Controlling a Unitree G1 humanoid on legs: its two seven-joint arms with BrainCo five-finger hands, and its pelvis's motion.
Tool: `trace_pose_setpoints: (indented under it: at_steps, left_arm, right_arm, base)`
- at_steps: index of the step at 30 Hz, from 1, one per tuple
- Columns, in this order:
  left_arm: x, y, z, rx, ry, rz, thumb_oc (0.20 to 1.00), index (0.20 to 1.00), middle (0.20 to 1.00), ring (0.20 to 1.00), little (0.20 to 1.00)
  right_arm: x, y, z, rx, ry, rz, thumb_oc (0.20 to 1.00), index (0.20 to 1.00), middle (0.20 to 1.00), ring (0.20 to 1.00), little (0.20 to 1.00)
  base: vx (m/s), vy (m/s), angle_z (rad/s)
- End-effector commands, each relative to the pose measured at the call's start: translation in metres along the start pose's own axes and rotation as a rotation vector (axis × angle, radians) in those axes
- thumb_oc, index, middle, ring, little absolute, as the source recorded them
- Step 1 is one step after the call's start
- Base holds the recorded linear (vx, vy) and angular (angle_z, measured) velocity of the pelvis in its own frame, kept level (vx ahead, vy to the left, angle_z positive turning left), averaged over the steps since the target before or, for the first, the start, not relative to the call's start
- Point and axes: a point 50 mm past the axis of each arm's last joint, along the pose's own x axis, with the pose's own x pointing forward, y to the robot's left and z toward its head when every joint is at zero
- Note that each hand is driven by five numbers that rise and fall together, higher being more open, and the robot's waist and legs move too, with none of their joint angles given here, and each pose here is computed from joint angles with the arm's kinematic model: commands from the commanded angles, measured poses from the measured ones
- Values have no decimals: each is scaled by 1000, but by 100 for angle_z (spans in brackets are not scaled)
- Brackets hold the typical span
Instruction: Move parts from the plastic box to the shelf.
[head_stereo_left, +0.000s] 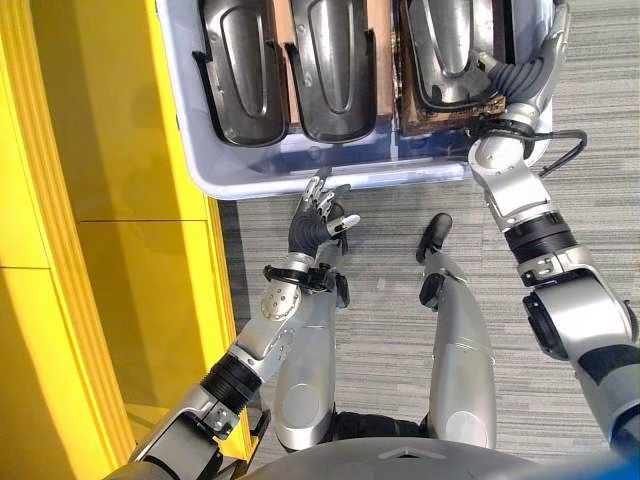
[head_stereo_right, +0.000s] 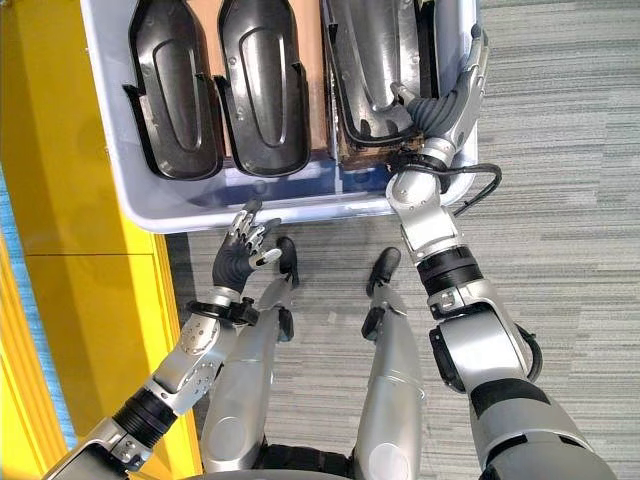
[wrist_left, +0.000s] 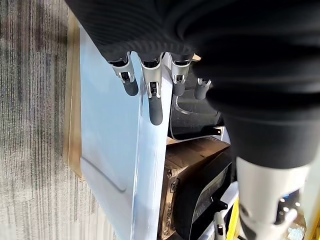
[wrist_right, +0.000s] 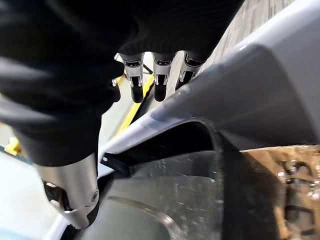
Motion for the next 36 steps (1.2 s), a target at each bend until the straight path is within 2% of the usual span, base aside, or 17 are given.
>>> trace_pose_setpoints:
  at_steps: [1, 11, 17, 20, 27, 31, 36]
  left_arm:
    - [-6, -7, 6, -32, -17, -59, 1000, 1000, 1000, 1000, 1000]
    - [-8, -2, 7, -10, -6, -79, 1000, 1000, 1000, 1000, 1000]
    - [-10, -1, 6, -4, -6, -86, 1000, 1000, 1000, 1000, 1000]
    - [-10, -3, 5, -1, -7, -93, 1000, 1000, 1000, 1000, 1000]
    - [-11, -6, 0, 11, -5, -109, 1000, 1000, 1000, 1000, 1000]
    - [-13, -1, -3, 29, 1, -114, 1000, 1000, 1000, 1000, 1000]
    - [-14, 10, -4, 50, 0, -130, 1000, 1000, 1000, 1000, 1000]
  right_arm:
    - [-18, 26, -15, -6, 90, 247, 1000, 1000, 1000, 1000, 1000]
    - [-24, 39, -7, -67, 26, 388, 1000, 1000, 1000, 1000, 1000]
    - [-27, 40, -4, -153, -46, 345, 1000, 1000, 1000, 1000, 1000]
    - [-20, 34, 8, -397, -265, 264, 1000, 1000, 1000, 1000, 1000]
    - [-9, 28, 14, -791, -506, 196, 1000, 1000, 1000, 1000, 1000]
    - [-9, 31, 2, -945, -535, 259, 1000, 1000, 1000, 1000, 1000]
    - [-8, 30, -33, -1118, -395, 385, 1000, 1000, 1000, 1000, 1000]
  base:
    - [-6, -38, -1]
    - [-4, -23, 1]
    - [0, 0, 0]
    - [0, 0, 0]
    - [0, 0, 0]
    - [0, -17, 2]
    - [-6, -55, 9]
